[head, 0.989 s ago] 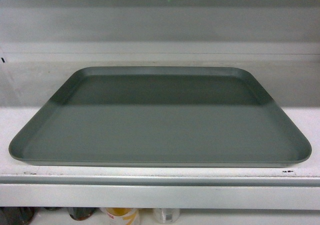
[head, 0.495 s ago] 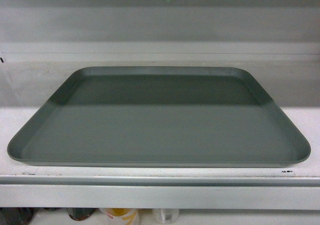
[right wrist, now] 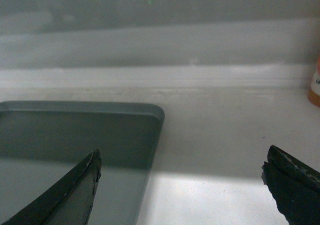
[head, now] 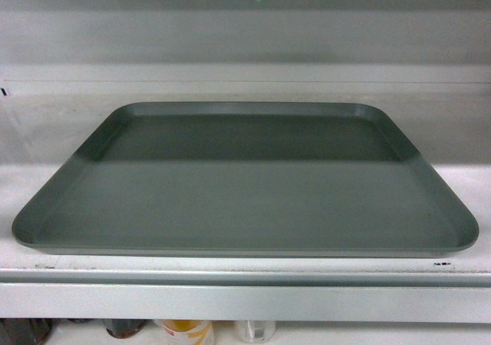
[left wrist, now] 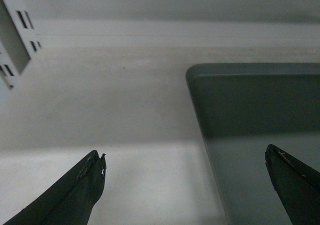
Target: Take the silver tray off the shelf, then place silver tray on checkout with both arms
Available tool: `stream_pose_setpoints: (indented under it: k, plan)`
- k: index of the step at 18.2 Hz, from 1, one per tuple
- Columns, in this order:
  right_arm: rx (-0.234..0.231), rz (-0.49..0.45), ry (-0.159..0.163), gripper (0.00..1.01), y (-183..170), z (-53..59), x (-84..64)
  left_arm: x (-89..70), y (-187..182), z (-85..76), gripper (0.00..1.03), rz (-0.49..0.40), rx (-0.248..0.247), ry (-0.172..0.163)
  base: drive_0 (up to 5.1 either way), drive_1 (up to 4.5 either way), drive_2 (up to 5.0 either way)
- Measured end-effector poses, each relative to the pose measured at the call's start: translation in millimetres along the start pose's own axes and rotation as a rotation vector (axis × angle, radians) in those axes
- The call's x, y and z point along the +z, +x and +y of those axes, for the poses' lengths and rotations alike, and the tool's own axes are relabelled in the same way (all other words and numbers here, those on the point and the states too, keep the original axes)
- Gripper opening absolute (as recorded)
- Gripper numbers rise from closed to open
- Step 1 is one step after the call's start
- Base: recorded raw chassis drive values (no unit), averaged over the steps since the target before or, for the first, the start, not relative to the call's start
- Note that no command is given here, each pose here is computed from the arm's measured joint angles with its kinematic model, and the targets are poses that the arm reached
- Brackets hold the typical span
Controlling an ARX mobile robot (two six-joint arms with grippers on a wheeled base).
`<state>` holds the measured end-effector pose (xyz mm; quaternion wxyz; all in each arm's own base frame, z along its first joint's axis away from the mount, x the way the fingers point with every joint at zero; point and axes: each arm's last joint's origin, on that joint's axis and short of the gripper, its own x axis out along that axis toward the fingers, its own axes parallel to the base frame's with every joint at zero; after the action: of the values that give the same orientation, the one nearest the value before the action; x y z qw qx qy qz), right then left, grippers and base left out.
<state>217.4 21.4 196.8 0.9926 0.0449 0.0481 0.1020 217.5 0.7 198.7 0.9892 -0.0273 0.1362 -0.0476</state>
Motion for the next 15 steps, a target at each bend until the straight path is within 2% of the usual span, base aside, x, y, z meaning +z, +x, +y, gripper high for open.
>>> stream_pose_setpoints:
  k: [2,4,7,10,12,14,15]
  plan:
    - [-0.005,0.087,0.001,0.98,29.1,-2.1,-14.4,-1.9,31.3,-6.9,0.98,0.059,-0.021,0.006,0.0,0.00,0.0]
    - [-0.009,0.143,0.000,0.98,47.2,-2.1,-24.0,-7.5,52.4,-13.7,0.98,0.112,-0.023,0.016,0.0,0.00,0.0]
    - [-0.009,0.174,-0.009,0.98,70.8,2.2,-24.1,-12.9,77.8,-22.0,0.98,0.161,-0.021,0.047,0.0,0.00,0.0]
    - [-0.015,0.208,-0.022,0.98,91.4,11.9,-22.6,-14.8,97.6,-27.5,0.98,0.189,-0.002,0.084,0.0,0.00,0.0]
    - [-0.038,0.273,-0.038,0.98,106.7,17.5,-28.0,-14.3,109.9,-29.4,0.98,0.211,0.011,0.089,0.0,0.00,0.0]
    - [-0.082,0.324,-0.044,0.98,118.0,18.2,-29.2,-13.7,116.8,-30.4,0.98,0.217,0.023,0.091,0.0,0.00,0.0]
    - [-0.089,0.336,-0.040,0.98,121.1,19.9,-28.5,-14.4,118.0,-31.6,0.98,0.221,0.023,0.090,0.0,0.00,0.0]
